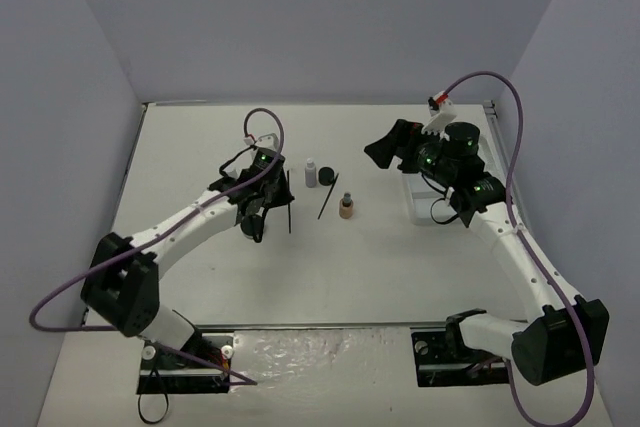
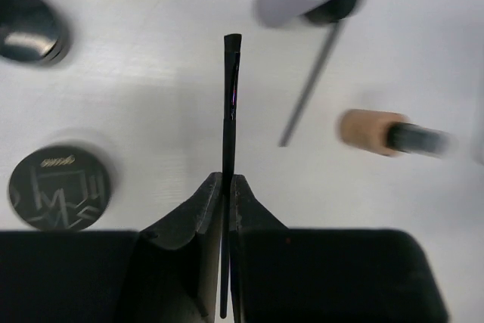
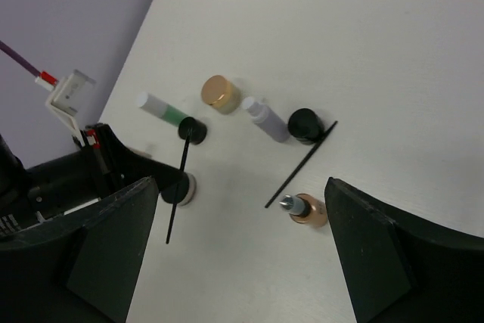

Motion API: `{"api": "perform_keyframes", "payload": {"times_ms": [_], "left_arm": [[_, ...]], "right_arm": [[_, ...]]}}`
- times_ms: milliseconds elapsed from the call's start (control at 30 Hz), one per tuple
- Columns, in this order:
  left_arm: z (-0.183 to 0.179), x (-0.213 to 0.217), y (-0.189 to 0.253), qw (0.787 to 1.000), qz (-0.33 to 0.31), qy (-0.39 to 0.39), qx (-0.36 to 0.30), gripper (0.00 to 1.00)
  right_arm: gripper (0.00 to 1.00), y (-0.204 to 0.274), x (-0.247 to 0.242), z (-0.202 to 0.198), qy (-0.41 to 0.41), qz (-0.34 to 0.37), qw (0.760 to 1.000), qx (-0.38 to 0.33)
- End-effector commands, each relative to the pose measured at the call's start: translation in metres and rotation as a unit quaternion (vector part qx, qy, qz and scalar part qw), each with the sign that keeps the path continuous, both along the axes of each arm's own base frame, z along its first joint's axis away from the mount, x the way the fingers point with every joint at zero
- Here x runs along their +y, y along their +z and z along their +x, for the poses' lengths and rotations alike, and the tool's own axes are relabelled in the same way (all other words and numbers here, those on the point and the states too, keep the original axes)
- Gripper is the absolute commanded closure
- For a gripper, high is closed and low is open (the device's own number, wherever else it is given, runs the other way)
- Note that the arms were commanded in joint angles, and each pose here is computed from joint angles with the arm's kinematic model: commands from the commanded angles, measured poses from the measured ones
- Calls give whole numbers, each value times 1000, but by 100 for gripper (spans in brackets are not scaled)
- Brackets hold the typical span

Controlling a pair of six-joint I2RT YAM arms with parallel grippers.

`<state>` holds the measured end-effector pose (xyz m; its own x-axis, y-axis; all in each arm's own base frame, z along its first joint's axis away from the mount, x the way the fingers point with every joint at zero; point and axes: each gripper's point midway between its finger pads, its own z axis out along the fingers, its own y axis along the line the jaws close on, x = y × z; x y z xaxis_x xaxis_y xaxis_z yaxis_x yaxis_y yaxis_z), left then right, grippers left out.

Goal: Organize the makeup

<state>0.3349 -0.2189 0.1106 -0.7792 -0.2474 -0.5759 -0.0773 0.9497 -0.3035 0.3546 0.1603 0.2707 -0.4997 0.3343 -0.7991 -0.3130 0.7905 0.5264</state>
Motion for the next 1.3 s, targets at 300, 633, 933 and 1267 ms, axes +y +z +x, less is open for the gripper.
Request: {"api": "perform_keyframes", "payload": {"times_ms": [300,633,933,1267], "left_arm": [[-26,-81,207,900,-222,-224,-301,100],[-42,-99,230,877,-246,-263,-319,100],[-41,-103,229,876,-247,-263,-321,100],[-23,-89,202,907,-195,-222,-301,57]], "right_arm": [[23,64,119,-21,183,97,974,-95],[49,49,140,-18,174,109,976,-76],[95,44,137,-15,156,107,980,-68],[100,43,101,10,77,95,991,-61]]}}
